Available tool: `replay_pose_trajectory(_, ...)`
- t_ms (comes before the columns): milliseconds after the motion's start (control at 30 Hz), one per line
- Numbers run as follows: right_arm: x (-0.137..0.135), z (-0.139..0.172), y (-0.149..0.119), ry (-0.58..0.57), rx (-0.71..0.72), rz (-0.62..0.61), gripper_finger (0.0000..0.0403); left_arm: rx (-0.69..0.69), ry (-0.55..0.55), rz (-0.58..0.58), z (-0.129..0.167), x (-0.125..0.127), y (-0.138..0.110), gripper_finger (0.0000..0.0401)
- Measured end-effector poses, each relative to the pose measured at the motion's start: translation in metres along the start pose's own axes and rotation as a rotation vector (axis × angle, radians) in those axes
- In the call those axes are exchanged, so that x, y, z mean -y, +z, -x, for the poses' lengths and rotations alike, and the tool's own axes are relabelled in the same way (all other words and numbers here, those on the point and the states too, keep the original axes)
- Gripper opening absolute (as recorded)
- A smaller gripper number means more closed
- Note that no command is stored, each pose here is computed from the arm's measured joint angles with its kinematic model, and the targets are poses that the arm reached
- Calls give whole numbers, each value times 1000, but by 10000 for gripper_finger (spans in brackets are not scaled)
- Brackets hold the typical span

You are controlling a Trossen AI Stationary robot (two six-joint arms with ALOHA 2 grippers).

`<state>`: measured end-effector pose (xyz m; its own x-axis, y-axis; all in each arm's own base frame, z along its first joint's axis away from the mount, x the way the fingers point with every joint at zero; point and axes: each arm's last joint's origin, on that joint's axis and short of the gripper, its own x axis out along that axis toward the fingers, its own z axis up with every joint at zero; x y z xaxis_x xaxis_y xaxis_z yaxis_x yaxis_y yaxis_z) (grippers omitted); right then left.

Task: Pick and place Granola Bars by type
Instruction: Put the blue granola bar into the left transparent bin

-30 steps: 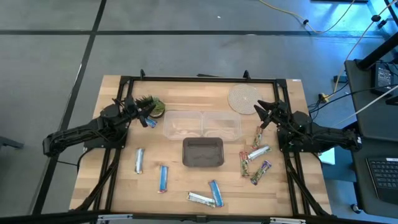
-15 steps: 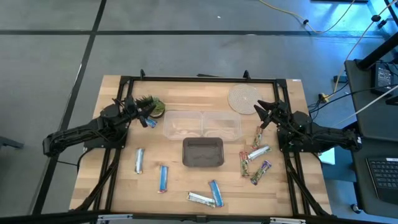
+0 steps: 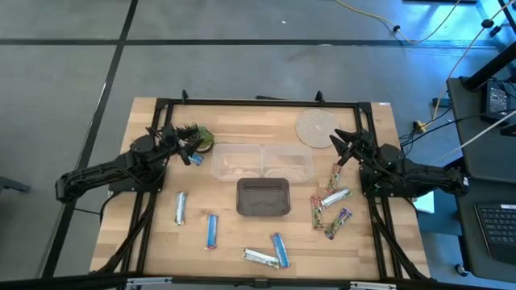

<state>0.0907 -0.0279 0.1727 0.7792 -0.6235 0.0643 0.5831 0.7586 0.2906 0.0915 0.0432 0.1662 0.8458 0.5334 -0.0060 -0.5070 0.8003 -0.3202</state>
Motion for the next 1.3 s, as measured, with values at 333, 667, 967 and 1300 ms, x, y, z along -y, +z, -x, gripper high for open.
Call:
replay_pose_trajectory(333,1,0,0,-38,11,2,200,-140,-67,-151,5,18,46,269)
replay_pose_trajectory(667,2,0,1,-53,16,-24,200,-591,-27,-258,-21,41,88,260)
replay_pose_trajectory(967,1,0,0,-52,12,-29,200,-1017,208,-409,-45,51,94,249)
replay_pose_trajectory(1300,1,0,0,-53,11,-23,200,-1285,205,-444,-61,56,80,238)
